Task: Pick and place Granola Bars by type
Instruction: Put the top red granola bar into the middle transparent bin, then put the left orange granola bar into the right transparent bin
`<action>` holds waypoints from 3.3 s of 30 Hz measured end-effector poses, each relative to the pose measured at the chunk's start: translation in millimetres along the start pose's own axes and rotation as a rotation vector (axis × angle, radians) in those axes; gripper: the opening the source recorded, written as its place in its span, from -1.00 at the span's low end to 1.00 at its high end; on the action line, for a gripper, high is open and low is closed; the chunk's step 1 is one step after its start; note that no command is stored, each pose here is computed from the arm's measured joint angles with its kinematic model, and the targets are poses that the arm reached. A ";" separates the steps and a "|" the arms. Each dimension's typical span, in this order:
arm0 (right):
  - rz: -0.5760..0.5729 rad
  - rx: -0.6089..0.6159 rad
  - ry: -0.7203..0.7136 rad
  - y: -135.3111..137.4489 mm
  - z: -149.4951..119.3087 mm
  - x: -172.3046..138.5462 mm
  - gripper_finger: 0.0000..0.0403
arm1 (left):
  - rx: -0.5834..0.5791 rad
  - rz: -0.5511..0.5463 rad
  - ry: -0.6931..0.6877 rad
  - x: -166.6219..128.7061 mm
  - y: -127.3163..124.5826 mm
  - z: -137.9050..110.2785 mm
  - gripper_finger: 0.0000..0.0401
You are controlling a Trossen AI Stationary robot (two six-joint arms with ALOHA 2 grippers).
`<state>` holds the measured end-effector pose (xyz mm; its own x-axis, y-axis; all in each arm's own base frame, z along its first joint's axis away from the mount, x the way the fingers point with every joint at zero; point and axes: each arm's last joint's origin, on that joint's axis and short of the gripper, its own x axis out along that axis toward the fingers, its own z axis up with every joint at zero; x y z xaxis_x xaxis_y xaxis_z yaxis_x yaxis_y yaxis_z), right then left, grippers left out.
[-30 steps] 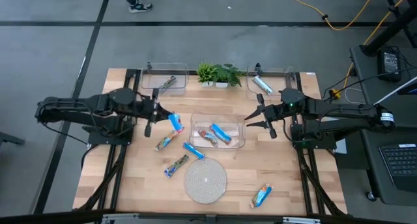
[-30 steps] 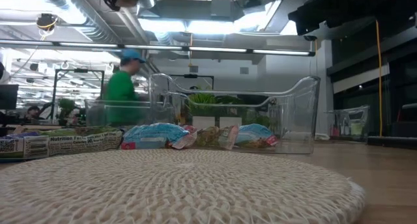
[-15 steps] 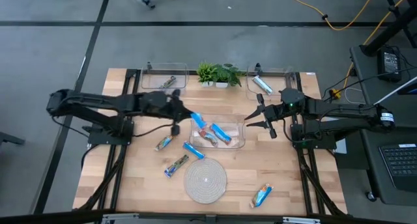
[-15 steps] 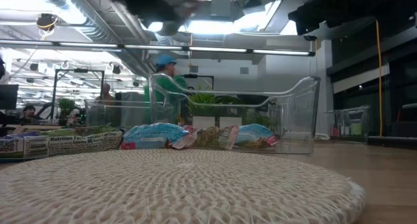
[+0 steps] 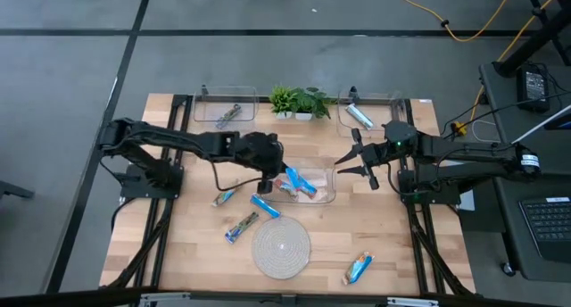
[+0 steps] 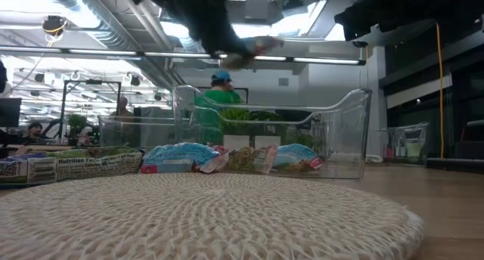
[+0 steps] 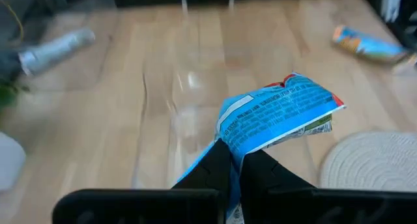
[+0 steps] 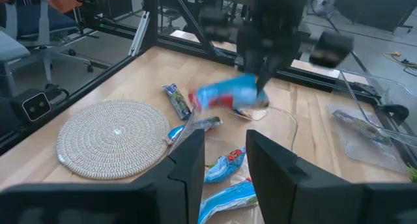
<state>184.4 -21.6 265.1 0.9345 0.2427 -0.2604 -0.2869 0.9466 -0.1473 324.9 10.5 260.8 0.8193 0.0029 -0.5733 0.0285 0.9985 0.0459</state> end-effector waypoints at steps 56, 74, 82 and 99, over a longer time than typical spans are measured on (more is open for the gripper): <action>-0.003 0.004 0.010 0.1 -1.0 0.2 -0.43 | 0.115 0.332 0.291 -34.3 -14.7 -3.3 0.07; -0.006 0.004 0.011 0.0 -1.0 0.2 -0.43 | -0.226 0.439 0.606 -75.0 -41.9 -61.0 0.07; -0.006 0.004 0.011 0.0 -1.0 0.2 -0.43 | -0.335 0.434 0.697 -62.2 -50.9 -109.8 0.07; -0.005 0.004 0.011 0.0 -1.0 0.2 -0.43 | -0.402 0.249 0.648 -43.6 -60.8 -138.6 0.29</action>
<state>184.3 -21.8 264.2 0.9337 0.2353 -0.2701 -0.2810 0.9487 -0.1450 208.1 -42.9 169.7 0.2752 0.1355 -0.9518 -0.4208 0.9071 0.0074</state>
